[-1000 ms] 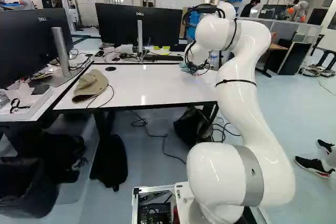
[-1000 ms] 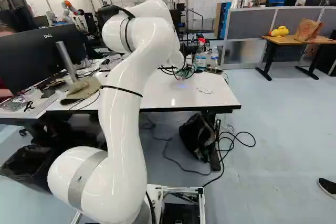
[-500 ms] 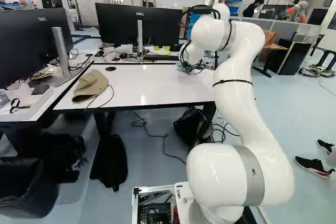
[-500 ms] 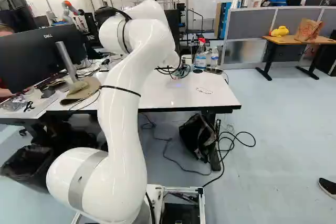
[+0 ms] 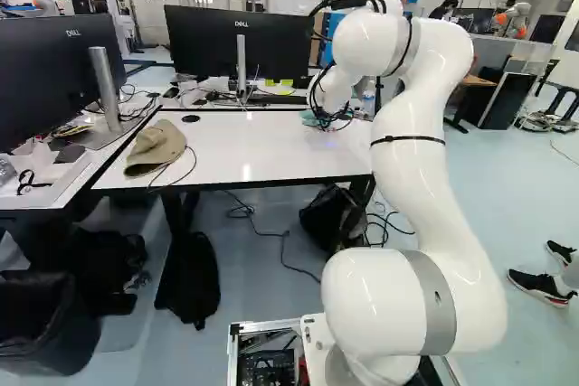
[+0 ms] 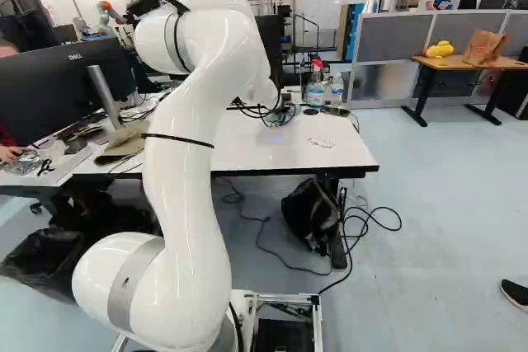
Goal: Clean the table with the green towel
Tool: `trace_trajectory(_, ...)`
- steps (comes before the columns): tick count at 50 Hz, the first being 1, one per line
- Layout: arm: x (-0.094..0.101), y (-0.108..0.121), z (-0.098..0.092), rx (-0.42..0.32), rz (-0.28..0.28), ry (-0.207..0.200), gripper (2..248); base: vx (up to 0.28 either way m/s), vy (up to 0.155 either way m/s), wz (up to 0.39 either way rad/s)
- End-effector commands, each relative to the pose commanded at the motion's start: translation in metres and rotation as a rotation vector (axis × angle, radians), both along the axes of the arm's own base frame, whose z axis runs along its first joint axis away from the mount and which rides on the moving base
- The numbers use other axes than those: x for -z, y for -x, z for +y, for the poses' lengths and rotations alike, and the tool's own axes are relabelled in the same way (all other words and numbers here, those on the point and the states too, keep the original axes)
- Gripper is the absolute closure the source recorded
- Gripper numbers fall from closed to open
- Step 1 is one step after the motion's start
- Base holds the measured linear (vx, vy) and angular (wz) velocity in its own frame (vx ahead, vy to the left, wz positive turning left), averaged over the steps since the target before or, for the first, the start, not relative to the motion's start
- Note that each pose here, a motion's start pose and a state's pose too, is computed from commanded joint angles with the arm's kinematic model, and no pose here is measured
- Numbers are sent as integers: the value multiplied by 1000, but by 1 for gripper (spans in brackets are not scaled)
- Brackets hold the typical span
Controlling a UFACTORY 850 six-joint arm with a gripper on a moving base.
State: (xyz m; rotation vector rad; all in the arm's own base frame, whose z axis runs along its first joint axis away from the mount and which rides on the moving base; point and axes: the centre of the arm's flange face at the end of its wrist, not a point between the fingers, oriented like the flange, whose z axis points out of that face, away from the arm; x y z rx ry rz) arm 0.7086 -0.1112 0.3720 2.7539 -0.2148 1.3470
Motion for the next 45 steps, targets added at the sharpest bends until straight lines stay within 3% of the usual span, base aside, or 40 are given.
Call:
trace_trajectory(22, -5, 21, -15, 26, 15, -2, 208, 0, 0, 0)
trace_trajectory(32, -16, 25, -15, 27, 3, -1, 208, 0, 0, 0)
trace_trajectory(45, -35, 49, -12, 29, -1, 0, 208, 0, 0, 0)
